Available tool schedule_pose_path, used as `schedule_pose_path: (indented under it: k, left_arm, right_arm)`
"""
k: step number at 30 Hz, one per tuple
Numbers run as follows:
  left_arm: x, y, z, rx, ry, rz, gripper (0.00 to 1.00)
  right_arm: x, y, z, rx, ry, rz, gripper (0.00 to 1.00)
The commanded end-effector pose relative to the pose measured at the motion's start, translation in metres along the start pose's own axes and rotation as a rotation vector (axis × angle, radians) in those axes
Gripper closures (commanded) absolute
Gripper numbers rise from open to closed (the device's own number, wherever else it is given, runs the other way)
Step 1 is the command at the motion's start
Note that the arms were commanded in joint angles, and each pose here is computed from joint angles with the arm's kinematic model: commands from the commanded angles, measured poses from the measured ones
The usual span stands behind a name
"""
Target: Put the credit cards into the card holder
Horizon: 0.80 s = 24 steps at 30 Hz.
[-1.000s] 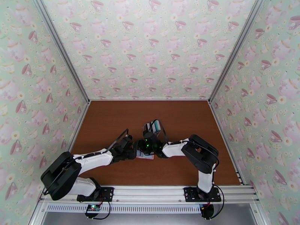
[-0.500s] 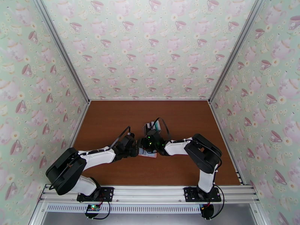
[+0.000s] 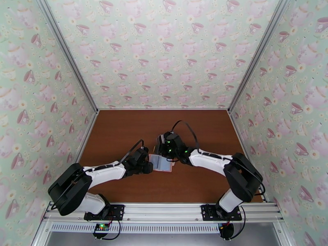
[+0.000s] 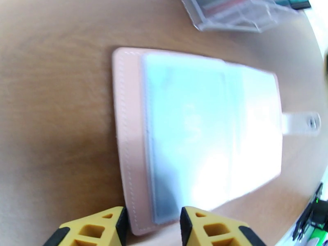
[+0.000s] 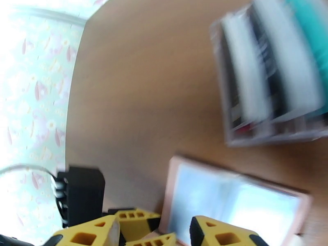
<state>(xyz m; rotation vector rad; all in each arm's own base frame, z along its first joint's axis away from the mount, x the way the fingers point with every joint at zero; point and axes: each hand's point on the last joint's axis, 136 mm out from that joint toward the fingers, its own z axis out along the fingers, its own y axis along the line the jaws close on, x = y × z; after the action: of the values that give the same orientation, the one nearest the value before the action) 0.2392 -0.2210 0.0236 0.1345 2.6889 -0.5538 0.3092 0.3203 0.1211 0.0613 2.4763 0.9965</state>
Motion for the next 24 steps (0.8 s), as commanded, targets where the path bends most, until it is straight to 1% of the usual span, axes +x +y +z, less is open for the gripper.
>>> schedule_pose_path:
  k: [1,6,10,13,17,19,22,23,24]
  left_arm:
    - [-0.003,-0.013,-0.005,0.047,0.012,0.004,0.56]
    - [-0.001,-0.01,-0.002,0.036,0.016,-0.006,0.55]
    - [-0.007,0.005,-0.009,-0.037,-0.003,-0.012,0.51]
    - [-0.021,0.015,-0.019,-0.065,-0.037,-0.026,0.49]
    - [-0.052,0.009,-0.033,-0.032,-0.107,-0.033,0.44]
    - [-0.069,0.002,-0.036,-0.013,-0.134,-0.031,0.42]
    - [-0.092,-0.007,-0.031,0.015,-0.153,-0.033,0.39]
    - [-0.099,-0.008,-0.028,0.019,-0.16,-0.033,0.38]
    - [-0.107,-0.01,-0.025,0.022,-0.171,-0.033,0.37]
  right_arm:
    - [-0.015,-0.009,-0.02,0.061,-0.032,-0.035,0.49]
    - [-0.021,-0.014,-0.033,0.08,-0.051,-0.041,0.48]
    - [-0.028,-0.021,-0.041,0.128,-0.065,-0.071,0.48]
    - [-0.037,-0.024,-0.049,0.168,-0.083,-0.106,0.47]
    - [-0.053,-0.025,-0.06,0.229,-0.105,-0.152,0.46]
    - [-0.06,-0.027,-0.063,0.271,-0.105,-0.18,0.42]
    - [-0.072,-0.035,-0.064,0.346,-0.086,-0.226,0.34]
    - [-0.074,-0.037,-0.063,0.366,-0.078,-0.236,0.29]
    - [-0.077,-0.041,-0.062,0.384,-0.069,-0.243,0.27]
